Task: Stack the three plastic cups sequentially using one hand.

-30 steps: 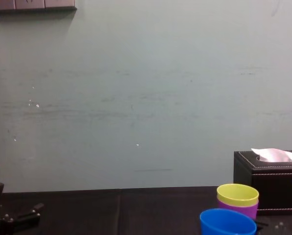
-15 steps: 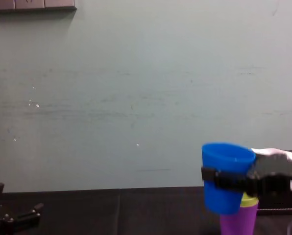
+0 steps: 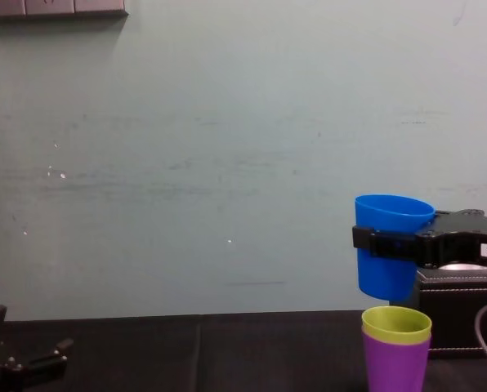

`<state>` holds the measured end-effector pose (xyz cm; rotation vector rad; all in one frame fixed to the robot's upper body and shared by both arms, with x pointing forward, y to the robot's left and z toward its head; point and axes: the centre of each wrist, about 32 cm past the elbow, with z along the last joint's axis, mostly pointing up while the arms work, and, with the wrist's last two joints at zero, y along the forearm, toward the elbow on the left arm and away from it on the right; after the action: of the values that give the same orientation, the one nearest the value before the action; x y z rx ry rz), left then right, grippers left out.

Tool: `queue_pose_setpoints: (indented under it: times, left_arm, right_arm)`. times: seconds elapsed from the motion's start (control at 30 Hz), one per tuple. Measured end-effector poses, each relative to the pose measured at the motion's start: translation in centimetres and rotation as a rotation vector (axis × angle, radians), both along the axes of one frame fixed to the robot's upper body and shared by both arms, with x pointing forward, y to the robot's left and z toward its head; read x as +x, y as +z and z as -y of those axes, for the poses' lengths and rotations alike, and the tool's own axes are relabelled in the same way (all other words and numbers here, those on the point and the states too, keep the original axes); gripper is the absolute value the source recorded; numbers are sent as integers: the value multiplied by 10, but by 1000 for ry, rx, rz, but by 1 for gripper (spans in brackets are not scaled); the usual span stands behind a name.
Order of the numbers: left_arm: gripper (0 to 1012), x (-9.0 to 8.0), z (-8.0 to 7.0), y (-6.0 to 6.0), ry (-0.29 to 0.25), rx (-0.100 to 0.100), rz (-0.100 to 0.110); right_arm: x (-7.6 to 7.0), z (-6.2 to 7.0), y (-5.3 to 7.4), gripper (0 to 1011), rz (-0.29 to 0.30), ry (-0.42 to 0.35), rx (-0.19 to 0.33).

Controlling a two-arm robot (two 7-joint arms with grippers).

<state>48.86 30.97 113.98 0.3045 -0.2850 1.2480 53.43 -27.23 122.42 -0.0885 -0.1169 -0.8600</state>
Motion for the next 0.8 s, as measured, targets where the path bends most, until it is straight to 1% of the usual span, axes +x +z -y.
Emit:
queue_pose_setpoints:
  times: [0.13, 0.33, 0.8]
  left_arm:
    - [1011, 0, 0, 0, 0, 0, 0]
    - [1011, 0, 0, 0, 0, 0, 0]
    - [1011, 0, 0, 0, 0, 0, 0]
  right_arm:
    - [6, 3, -1, 729, -7, -25, 2]
    - [12, 4, -6, 729, -16, -42, -2]
    - [17, 4, -16, 729, -28, -68, -12]
